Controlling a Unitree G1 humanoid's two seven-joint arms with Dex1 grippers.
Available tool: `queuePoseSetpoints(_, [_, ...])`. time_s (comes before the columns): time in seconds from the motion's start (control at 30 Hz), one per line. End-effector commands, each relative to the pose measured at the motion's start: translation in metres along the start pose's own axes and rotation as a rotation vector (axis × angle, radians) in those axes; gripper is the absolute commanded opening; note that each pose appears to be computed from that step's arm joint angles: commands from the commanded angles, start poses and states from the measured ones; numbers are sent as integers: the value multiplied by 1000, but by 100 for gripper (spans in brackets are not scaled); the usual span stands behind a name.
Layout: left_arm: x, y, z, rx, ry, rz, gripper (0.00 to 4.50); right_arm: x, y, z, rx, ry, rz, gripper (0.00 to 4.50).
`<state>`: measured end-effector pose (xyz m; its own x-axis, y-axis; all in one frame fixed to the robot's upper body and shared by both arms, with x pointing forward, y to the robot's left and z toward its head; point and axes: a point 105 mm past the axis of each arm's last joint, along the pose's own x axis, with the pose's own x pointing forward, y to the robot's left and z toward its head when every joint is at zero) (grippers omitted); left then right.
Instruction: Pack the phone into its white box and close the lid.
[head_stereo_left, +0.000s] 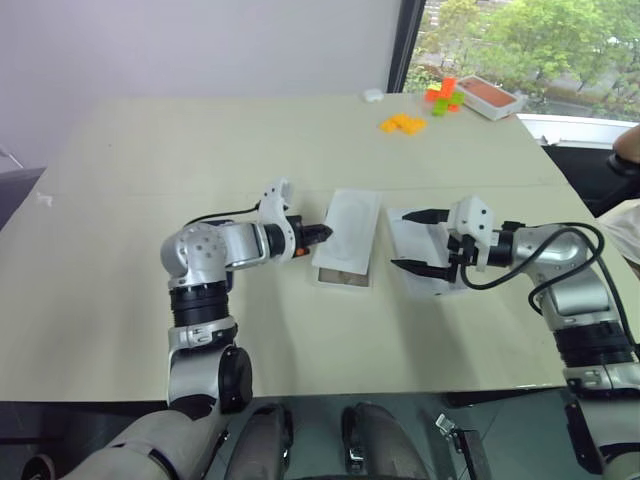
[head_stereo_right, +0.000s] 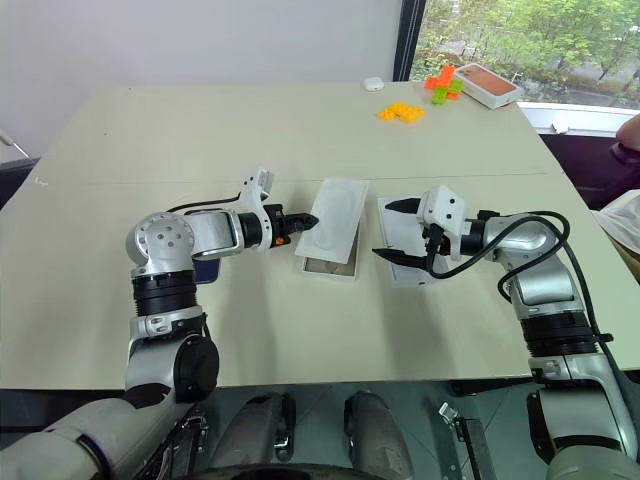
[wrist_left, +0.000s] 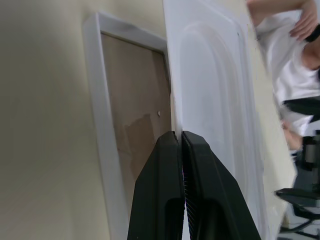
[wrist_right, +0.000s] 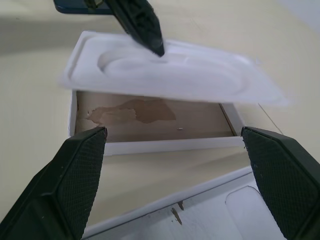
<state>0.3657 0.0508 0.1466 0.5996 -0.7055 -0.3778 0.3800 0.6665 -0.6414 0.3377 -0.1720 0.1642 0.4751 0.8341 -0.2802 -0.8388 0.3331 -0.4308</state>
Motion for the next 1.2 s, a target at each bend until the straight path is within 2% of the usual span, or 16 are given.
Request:
queuePoseSetpoints(0.03, [1,-6,3,40,-27,3,4,-6,-7,10,-45,-21,-35,450])
queuePoseSetpoints(0.1, [3,-10,0,64,-17,-2,4,-5,-7,10,-48,-21,-39,450])
queuePoseSetpoints(0.2, [4,-12,-1,63,-14,-8,94,-5,-7,10,-49,-21,-40,450])
queuePoseSetpoints(0.3, [3,-15,-2,69,-5,-18,223,-5,-7,10,-47,-22,-39,450])
queuePoseSetpoints(0.37, [0,-17,4,62,-16,-31,328,-4,-7,10,-47,-25,-40,450])
queuePoseSetpoints(0.4, [-3,-18,9,75,-26,-42,367,-3,-7,10,-47,-27,-42,450])
queuePoseSetpoints(0.67, [-27,-24,39,167,-81,-73,367,6,-16,15,-23,-50,-84,450])
queuePoseSetpoints(0.8, [-54,-24,67,444,-301,-82,367,31,-19,23,-24,-22,-109,450])
queuePoseSetpoints(0.87, [-61,-16,63,551,-308,-77,371,38,-22,22,-4,1,-130,398])
queuePoseSetpoints(0.93, [-74,-12,65,660,-378,-99,371,47,-25,25,5,14,-154,316])
queuePoseSetpoints(1.0, [-84,2,60,660,-372,-109,371,56,-22,26,-35,43,-150,213])
queuePoseSetpoints(1.13, [-106,30,62,779,-435,-36,371,68,-20,22,-15,102,-130,4])
queuePoseSetpoints(1.2, [-117,34,59,809,-460,-63,371,73,-15,17,-87,168,-100,4])
